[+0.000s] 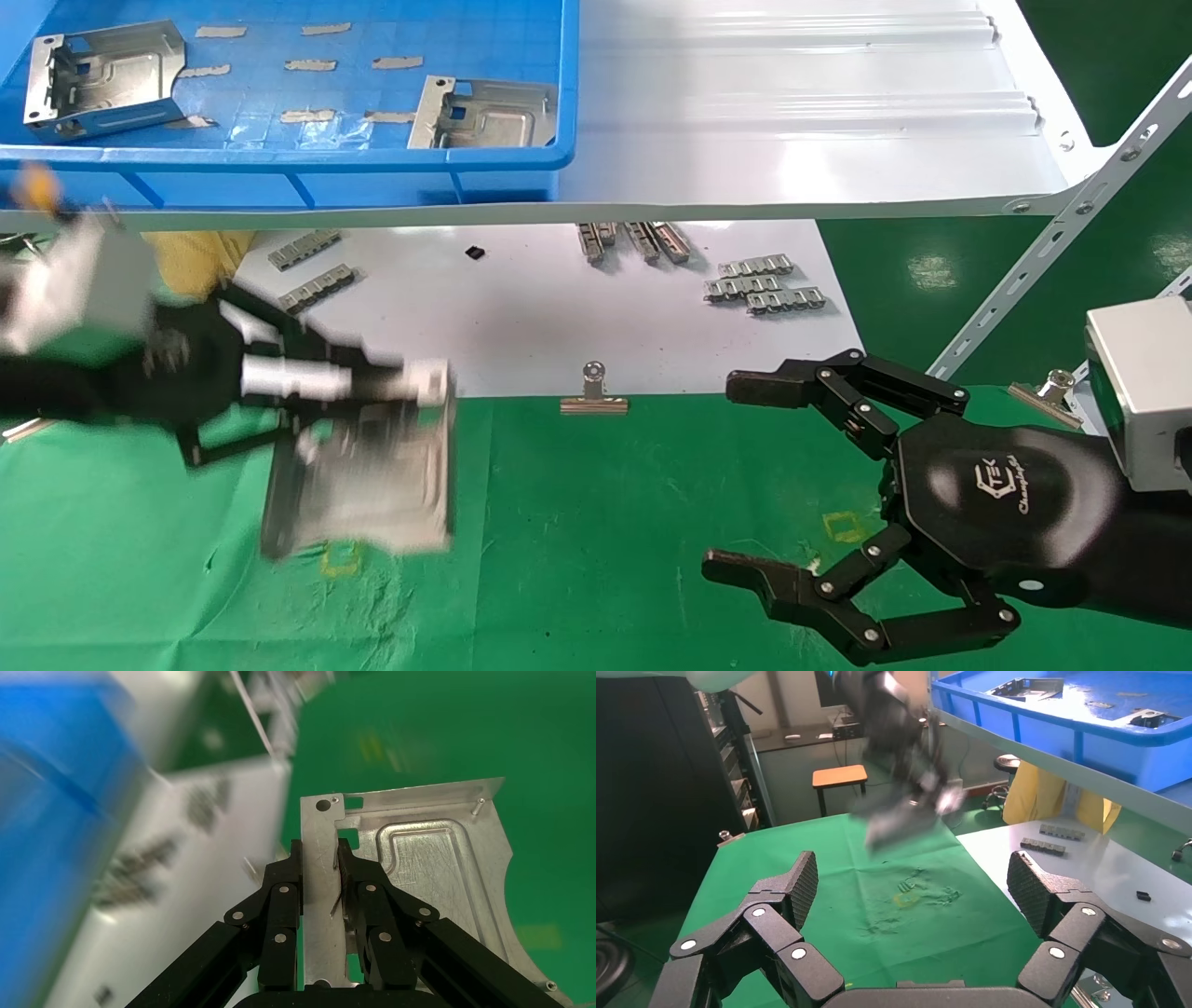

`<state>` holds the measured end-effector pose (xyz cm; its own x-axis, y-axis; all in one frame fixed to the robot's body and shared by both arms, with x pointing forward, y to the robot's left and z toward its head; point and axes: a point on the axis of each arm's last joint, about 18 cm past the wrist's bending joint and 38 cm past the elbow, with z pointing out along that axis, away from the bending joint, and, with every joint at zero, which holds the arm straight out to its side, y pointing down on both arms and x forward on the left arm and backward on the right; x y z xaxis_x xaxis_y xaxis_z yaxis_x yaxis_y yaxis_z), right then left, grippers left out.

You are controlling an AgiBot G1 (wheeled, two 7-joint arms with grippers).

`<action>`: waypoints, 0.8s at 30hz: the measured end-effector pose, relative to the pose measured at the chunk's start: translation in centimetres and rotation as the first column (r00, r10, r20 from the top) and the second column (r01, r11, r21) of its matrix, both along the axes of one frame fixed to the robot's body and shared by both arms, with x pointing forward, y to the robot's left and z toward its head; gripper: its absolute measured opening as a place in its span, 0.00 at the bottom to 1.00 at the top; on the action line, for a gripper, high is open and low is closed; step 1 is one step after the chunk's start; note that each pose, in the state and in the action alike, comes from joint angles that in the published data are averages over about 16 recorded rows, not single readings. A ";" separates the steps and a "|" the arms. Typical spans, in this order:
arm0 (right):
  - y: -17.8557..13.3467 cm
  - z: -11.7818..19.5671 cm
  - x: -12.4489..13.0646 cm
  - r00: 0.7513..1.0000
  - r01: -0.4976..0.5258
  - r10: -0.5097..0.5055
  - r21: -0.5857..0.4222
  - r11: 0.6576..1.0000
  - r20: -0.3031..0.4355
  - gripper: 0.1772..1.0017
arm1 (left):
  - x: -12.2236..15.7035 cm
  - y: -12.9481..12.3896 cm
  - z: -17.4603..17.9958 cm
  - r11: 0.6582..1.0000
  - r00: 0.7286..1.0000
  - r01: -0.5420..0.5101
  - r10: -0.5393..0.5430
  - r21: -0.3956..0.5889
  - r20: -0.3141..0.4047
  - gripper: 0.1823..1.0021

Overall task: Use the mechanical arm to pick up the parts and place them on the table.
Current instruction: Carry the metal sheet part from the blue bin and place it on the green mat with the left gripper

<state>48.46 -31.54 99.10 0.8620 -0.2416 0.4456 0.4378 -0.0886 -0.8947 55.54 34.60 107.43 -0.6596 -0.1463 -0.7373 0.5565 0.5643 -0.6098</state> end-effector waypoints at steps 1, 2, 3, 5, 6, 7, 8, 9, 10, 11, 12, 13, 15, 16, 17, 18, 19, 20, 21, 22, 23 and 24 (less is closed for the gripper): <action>0.0 0.0 0.0 1.000 0.000 0.000 0.000 1.000 0.000 1.00 | 0.2 0.4 -0.7 1.000 1.000 -0.008 0.008 0.026 0.005 0.11; 0.0 0.0 0.0 1.000 0.000 0.000 0.000 1.000 0.000 1.00 | 0.5 0.8 -1.3 0.999 1.000 -0.017 0.016 0.050 0.012 0.11; 0.0 0.0 0.0 1.000 0.000 0.000 0.000 1.000 0.000 1.00 | 0.8 1.1 -2.0 0.997 1.000 -0.024 0.023 0.074 0.019 0.11; 0.0 0.0 0.0 1.000 0.000 0.000 0.000 1.000 0.000 1.00 | 1.4 1.8 -3.2 0.993 0.999 -0.036 0.033 0.114 0.030 0.11; 0.0 0.0 0.0 1.000 0.000 0.000 0.000 1.000 0.000 1.00 | 1.7 2.1 -3.8 0.991 0.999 -0.041 0.037 0.130 0.035 0.11; 0.0 0.0 0.0 1.000 0.000 0.000 0.000 1.000 0.000 1.00 | 2.0 2.5 -4.4 0.989 0.998 -0.046 0.041 0.141 0.039 0.11; 0.0 0.0 0.0 1.000 0.000 0.000 0.000 1.000 0.000 1.00 | 2.3 2.8 -4.9 0.987 0.998 -0.050 0.044 0.150 0.043 0.11; 0.0 0.0 0.0 1.000 0.000 0.000 0.000 1.000 0.000 1.00 | 2.5 3.1 -5.4 0.986 0.998 -0.055 0.048 0.158 0.047 0.11; 0.0 0.0 0.0 1.000 0.000 0.000 0.000 1.000 0.000 1.00 | 2.8 3.3 -5.9 0.985 0.997 -0.059 0.051 0.162 0.051 0.11; 0.0 0.0 0.0 1.000 0.000 0.000 0.000 1.000 0.000 1.00 | 3.0 3.6 -6.4 0.985 0.997 -0.063 0.055 0.163 0.054 0.11; 0.0 0.0 0.0 1.000 0.000 0.000 0.000 1.000 0.000 1.00 | 3.3 3.8 -6.9 0.984 0.997 -0.066 0.058 0.166 0.057 0.11; 0.0 0.0 0.0 1.000 0.000 0.000 0.000 1.000 0.000 1.00 | 3.5 4.0 -7.4 0.983 0.996 -0.069 0.060 0.169 0.060 0.11; 0.0 0.0 0.0 1.000 0.000 0.000 0.000 1.000 0.000 1.00 | 4.0 4.4 -8.3 0.982 0.996 -0.074 0.064 0.174 0.064 0.11; 0.0 0.0 0.0 1.000 0.000 0.000 0.000 1.000 0.000 1.00 | 4.2 4.5 -8.7 0.982 0.996 -0.077 0.066 0.174 0.066 0.11; 0.0 0.0 0.0 1.000 0.000 0.000 0.000 1.000 0.000 1.00 | 4.4 4.7 -9.2 0.982 0.995 -0.079 0.069 0.173 0.067 0.11; 0.0 0.0 0.0 1.000 0.000 0.000 0.000 1.000 0.000 1.00 | 4.6 4.8 -9.6 0.982 0.995 -0.081 0.071 0.173 0.067 0.11; 0.0 0.0 0.0 1.000 0.000 0.000 0.000 1.000 0.000 1.00 | 4.7 4.9 -10.0 0.981 0.995 -0.082 0.072 0.173 0.065 0.11; 0.0 0.0 0.0 1.000 0.000 0.000 0.000 1.000 0.000 1.00 | 4.9 4.9 -10.4 0.981 0.995 -0.084 0.073 0.174 0.064 0.11; 0.0 0.0 0.0 1.000 0.000 0.000 0.000 1.000 0.000 1.00 | 5.0 5.0 -10.8 0.981 0.995 -0.086 0.077 0.173 0.062 0.11; 0.0 0.0 0.0 1.000 0.000 0.000 0.000 1.000 0.000 1.00 | 5.2 5.1 -11.1 0.981 0.995 -0.090 0.081 0.172 0.060 0.11; 0.0 0.0 0.0 1.000 0.000 0.000 0.000 1.000 0.000 1.00 | 5.3 5.2 -11.4 0.981 0.995 -0.093 0.084 0.173 0.059 0.11; 0.0 0.0 0.0 1.000 0.000 0.000 0.000 1.000 0.000 1.00 | 5.5 5.2 -11.7 0.980 0.994 -0.096 0.087 0.173 0.058 0.11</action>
<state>48.46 -31.54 99.10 0.8620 -0.2416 0.4456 0.4378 -0.0886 -0.8947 61.02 39.85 95.73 -0.6107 -0.0701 -0.7887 0.5248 0.7100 -0.4695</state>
